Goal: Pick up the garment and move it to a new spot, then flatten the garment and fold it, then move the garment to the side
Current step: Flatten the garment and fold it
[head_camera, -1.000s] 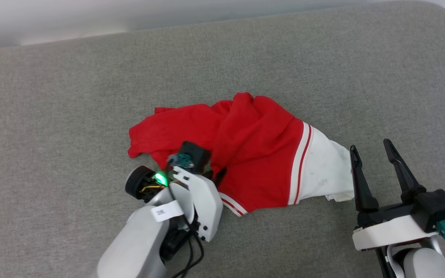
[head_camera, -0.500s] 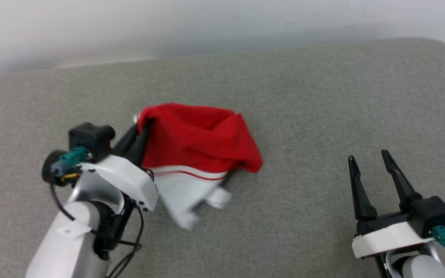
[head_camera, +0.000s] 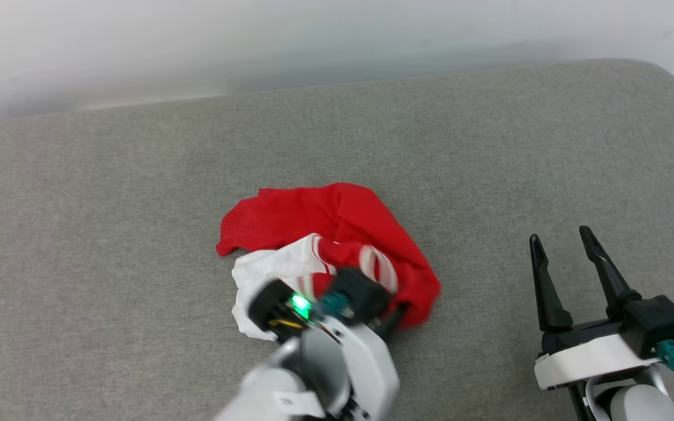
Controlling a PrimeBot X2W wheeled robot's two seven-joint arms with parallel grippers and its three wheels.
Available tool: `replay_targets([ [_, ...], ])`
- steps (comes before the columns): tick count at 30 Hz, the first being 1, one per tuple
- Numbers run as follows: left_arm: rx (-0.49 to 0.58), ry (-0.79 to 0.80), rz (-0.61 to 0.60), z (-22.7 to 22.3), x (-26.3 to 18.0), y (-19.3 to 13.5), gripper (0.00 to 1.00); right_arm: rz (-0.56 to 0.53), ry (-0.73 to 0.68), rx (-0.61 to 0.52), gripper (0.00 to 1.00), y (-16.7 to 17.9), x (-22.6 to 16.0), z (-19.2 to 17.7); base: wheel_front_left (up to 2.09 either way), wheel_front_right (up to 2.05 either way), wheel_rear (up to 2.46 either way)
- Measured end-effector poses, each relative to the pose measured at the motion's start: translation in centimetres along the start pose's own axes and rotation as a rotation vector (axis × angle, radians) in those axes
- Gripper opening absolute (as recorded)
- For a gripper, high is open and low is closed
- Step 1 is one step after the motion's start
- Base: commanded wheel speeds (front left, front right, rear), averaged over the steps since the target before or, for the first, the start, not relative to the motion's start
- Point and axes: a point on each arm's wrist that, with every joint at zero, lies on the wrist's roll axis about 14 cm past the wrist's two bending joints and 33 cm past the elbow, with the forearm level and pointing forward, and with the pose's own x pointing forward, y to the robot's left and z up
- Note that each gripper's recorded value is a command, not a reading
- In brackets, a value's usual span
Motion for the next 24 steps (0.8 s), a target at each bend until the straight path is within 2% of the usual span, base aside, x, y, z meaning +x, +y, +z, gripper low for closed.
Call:
replay_targets([
  [4,-0.017,0.107,-0.11,-3.6,1.5,-3.6,0.0,-0.021,0.016,-0.005,1.0,-0.7,-0.2,-0.5,0.0,0.0,0.0],
  [8,-0.006,0.177,-0.174,-6.0,2.5,-5.2,0.0,-0.038,0.019,-0.011,1.0,-1.3,-0.1,-0.6,0.0,0.0,0.0],
  [10,0.01,0.224,-0.201,-7.5,2.6,-6.0,0.43,-0.043,0.024,-0.01,1.0,-1.5,-0.2,-0.7,0.0,0.0,0.0],
  [11,0.018,0.241,-0.215,-8.0,2.5,-6.3,1.0,-0.045,0.024,-0.011,1.0,-1.5,-0.2,-0.7,0.0,0.0,0.0],
  [17,0.019,0.192,-0.231,-7.3,2.5,-7.3,1.0,-0.042,0.015,-0.006,1.0,-1.4,-0.4,-0.3,0.0,0.0,0.0],
  [24,0.015,-0.017,-0.117,-1.3,1.7,-4.9,1.0,-0.005,-0.011,-0.007,1.0,-0.1,-0.6,0.6,0.0,0.0,0.0],
])
